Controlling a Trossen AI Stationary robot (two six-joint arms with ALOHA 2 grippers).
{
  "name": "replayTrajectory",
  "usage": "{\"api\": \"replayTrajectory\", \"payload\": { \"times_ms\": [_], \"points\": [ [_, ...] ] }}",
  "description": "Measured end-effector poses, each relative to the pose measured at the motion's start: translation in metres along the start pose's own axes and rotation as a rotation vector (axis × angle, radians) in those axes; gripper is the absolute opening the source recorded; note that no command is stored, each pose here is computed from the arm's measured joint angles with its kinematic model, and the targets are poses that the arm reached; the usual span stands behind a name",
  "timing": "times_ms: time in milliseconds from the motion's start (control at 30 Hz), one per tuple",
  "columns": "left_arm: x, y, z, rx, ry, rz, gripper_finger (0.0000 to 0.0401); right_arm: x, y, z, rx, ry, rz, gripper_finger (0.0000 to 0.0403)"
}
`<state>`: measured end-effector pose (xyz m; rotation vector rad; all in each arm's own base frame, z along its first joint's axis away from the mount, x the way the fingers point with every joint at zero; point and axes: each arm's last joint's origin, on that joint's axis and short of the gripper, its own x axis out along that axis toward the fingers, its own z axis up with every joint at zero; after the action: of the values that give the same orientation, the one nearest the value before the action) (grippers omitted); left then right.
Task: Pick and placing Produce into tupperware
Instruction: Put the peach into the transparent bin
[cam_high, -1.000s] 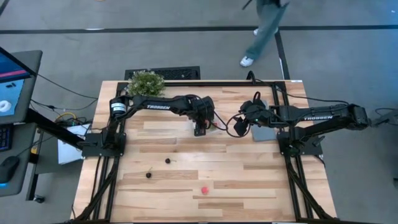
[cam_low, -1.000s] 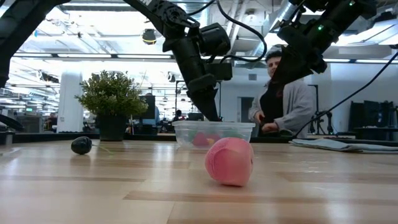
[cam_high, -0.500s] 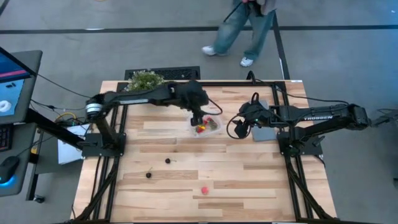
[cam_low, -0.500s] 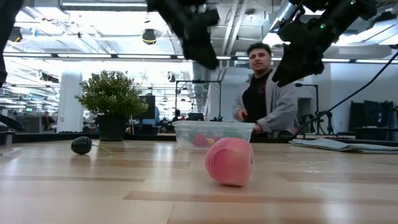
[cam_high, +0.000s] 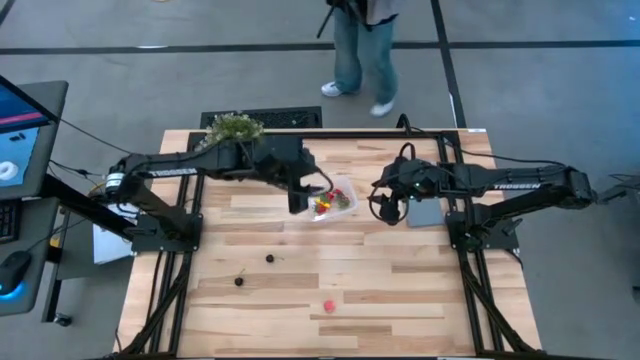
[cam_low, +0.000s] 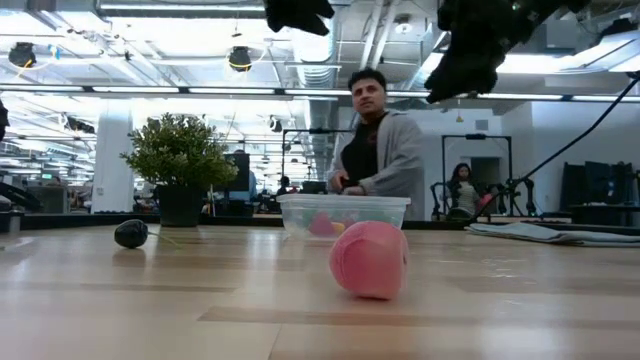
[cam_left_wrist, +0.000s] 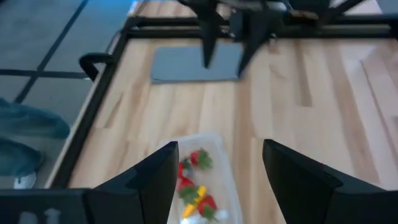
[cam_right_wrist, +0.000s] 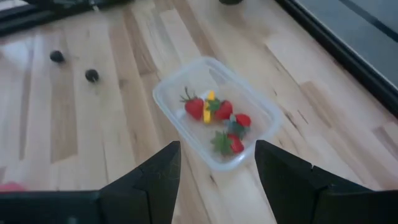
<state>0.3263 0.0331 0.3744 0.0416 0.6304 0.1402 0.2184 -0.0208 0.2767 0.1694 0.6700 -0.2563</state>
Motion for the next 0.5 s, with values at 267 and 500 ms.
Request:
{"api": "replayTrajectory", "payload": {
  "times_ms": [267,500],
  "points": [
    [-0.006,-0.038,-0.016,-0.056,-0.115,-0.087,0.0225,-0.007,0.010,0.008,-0.092,-0.019,0.114,0.0230],
    [-0.025,-0.050,-0.051,-0.126,-0.266,-0.166,0.0225,-0.006,0.031,0.014,-0.132,-0.078,0.263,0.0239]
  ]
}}
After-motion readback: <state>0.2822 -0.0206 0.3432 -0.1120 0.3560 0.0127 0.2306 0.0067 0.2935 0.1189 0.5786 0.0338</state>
